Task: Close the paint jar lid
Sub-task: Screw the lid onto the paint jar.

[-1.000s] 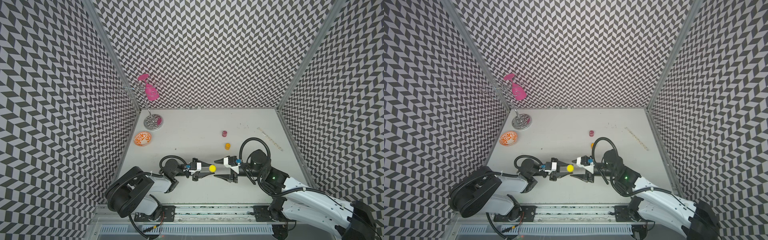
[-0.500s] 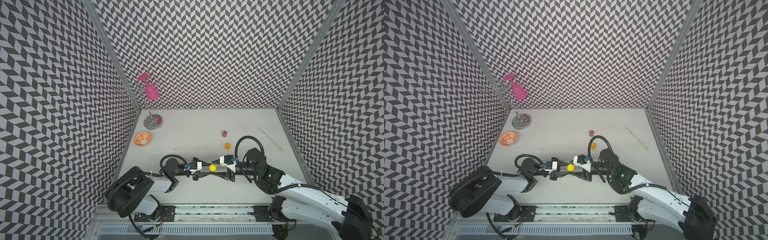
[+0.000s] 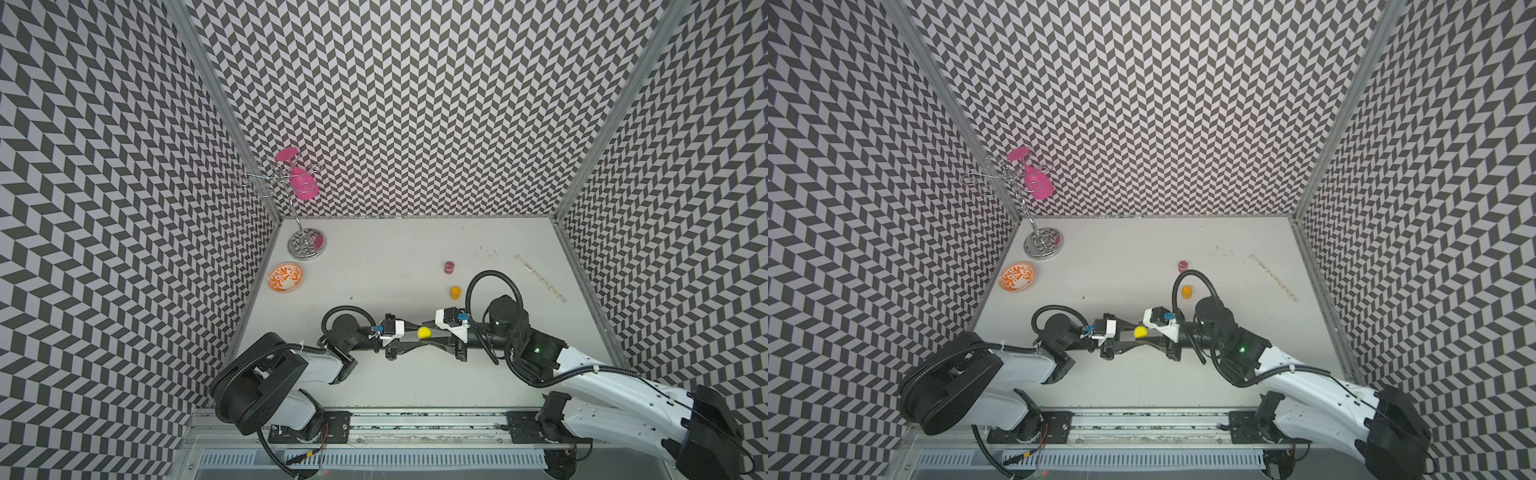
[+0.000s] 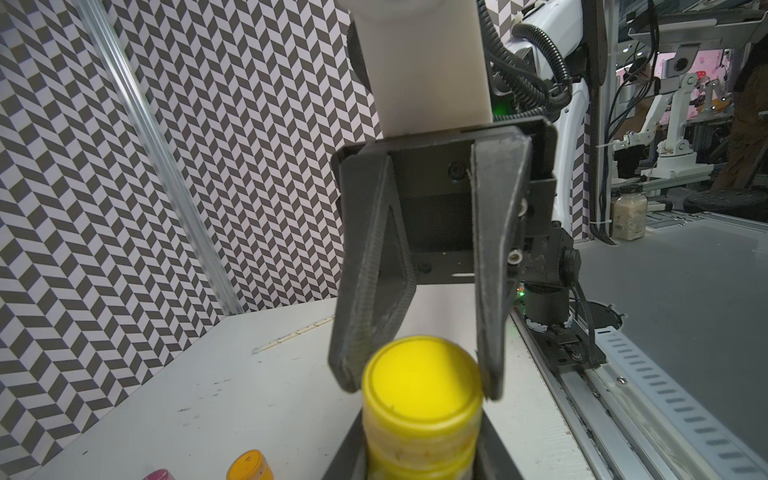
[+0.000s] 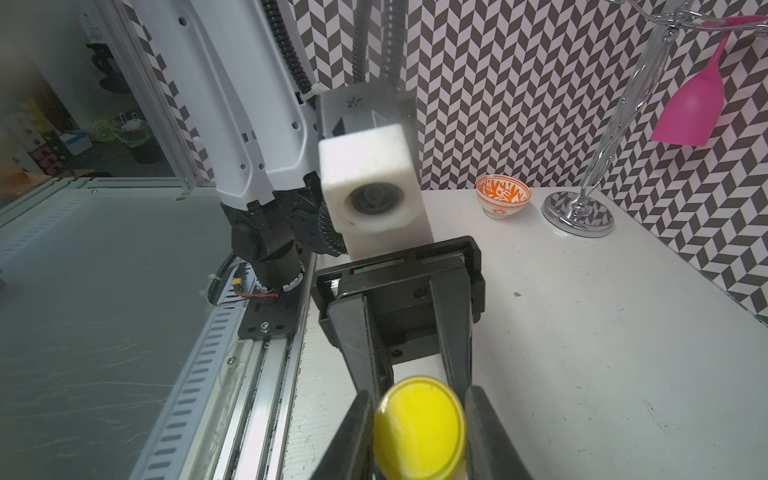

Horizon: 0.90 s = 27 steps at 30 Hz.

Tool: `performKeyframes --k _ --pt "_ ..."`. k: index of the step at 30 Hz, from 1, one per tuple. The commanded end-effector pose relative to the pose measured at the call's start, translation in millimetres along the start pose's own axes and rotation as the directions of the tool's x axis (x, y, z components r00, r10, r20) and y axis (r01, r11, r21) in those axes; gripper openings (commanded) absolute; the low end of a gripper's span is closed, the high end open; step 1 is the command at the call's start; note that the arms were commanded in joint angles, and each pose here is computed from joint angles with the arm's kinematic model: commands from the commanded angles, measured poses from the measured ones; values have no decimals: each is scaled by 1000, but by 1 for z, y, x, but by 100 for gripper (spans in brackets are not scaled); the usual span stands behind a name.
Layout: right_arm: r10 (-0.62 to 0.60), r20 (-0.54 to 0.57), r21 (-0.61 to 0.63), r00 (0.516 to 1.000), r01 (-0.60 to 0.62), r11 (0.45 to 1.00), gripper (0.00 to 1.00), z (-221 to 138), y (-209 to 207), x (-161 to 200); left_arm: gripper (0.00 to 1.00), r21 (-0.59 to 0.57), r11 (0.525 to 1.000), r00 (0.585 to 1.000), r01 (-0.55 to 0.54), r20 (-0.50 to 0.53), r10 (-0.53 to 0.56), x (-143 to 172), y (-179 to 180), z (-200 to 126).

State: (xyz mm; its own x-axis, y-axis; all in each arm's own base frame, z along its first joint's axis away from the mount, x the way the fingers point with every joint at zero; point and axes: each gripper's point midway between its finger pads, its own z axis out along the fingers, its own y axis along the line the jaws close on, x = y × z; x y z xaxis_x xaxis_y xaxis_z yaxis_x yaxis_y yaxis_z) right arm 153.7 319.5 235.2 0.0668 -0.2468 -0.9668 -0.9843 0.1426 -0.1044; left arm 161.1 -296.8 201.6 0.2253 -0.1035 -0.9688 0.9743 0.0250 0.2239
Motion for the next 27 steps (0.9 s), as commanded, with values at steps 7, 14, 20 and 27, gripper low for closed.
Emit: performKeyframes --k 7,14,20,27 --pt "26 -31 159 999 -20 987 27 9 -22 5 22 -20 1000 998 -15 53 16 -21 6 5" --pt "145 -56 290 988 -123 949 21 19 -31 35 21 -142 989 994 -42 91 55 -42 19 0" --pt "276 -86 423 957 -216 880 14 29 -39 62 22 -310 947 993 -83 52 104 -52 37 -2" --pt "452 -50 608 891 -332 722 11 42 -53 85 22 -537 834 989 -123 2 147 -61 68 -19"
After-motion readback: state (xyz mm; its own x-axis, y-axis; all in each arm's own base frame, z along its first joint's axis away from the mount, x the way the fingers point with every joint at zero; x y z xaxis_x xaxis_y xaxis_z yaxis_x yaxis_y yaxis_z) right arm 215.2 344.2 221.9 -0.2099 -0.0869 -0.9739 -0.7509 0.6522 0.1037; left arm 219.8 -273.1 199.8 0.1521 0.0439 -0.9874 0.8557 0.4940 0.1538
